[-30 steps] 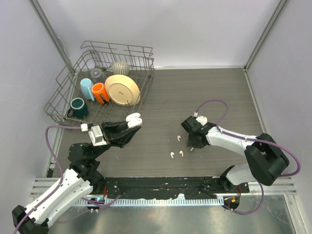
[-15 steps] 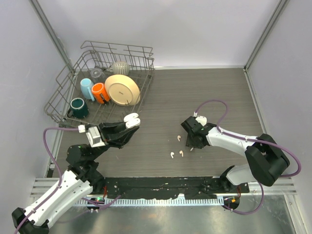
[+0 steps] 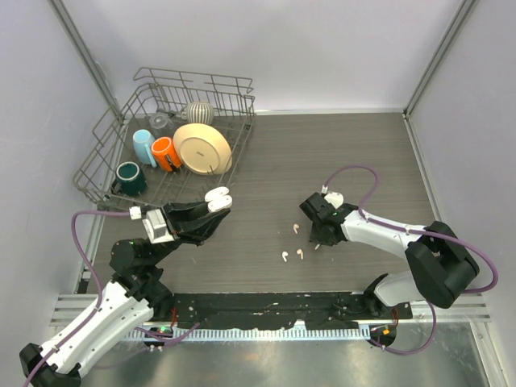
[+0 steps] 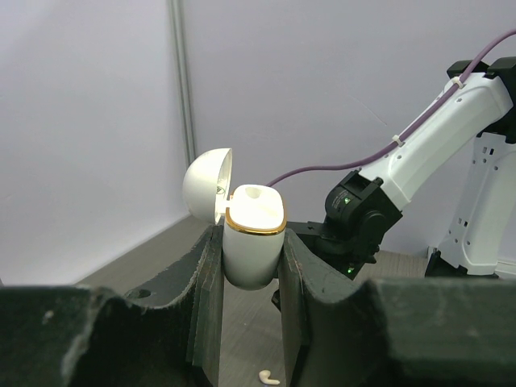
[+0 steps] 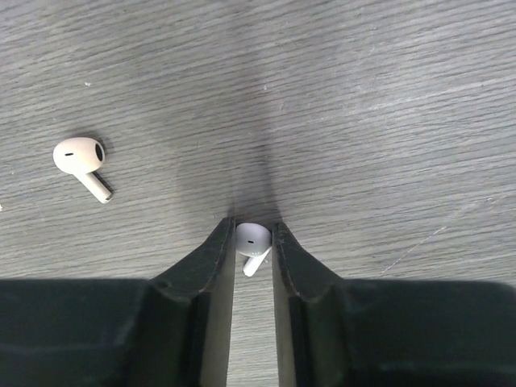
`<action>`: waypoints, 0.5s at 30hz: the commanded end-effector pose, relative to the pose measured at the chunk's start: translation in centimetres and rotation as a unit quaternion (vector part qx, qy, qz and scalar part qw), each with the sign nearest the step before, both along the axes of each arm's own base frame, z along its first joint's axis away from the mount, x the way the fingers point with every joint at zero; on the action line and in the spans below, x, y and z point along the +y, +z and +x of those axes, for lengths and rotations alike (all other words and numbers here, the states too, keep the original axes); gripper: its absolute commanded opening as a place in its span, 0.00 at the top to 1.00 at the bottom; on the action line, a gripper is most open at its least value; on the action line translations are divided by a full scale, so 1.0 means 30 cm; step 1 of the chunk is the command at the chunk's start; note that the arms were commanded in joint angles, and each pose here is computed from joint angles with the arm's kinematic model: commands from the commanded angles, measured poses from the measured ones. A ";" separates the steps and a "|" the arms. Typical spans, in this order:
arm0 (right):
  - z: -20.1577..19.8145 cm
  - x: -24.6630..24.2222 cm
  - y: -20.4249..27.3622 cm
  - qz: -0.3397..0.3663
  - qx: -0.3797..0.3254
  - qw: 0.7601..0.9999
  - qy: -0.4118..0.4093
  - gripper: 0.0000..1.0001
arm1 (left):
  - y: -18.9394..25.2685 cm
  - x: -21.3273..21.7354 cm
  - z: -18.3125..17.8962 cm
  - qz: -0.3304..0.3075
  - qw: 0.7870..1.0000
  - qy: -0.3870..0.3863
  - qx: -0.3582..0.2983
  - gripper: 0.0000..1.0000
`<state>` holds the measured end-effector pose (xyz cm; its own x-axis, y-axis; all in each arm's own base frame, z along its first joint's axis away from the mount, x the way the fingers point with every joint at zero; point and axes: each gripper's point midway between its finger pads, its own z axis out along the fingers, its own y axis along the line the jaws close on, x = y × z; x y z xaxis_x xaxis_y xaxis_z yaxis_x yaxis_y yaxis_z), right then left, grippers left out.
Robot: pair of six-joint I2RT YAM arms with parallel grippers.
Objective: Insert the wireless bluetooth earbuds into the charging case
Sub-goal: Pick up the earbud from the center of the board.
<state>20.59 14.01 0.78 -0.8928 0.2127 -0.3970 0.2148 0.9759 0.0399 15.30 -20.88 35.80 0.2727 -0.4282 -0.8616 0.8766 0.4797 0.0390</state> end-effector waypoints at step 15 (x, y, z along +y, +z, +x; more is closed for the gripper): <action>0.019 -0.037 0.085 -0.002 -0.045 0.999 -0.020 0.99 | 0.067 0.034 -0.021 -0.028 0.999 0.010 -0.024 1.00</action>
<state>20.74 13.96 1.63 -0.8730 0.2358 -0.4269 0.2260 0.9713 0.0741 14.89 -20.52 36.32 0.2882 -0.4405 -0.8502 0.8752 0.4815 0.0472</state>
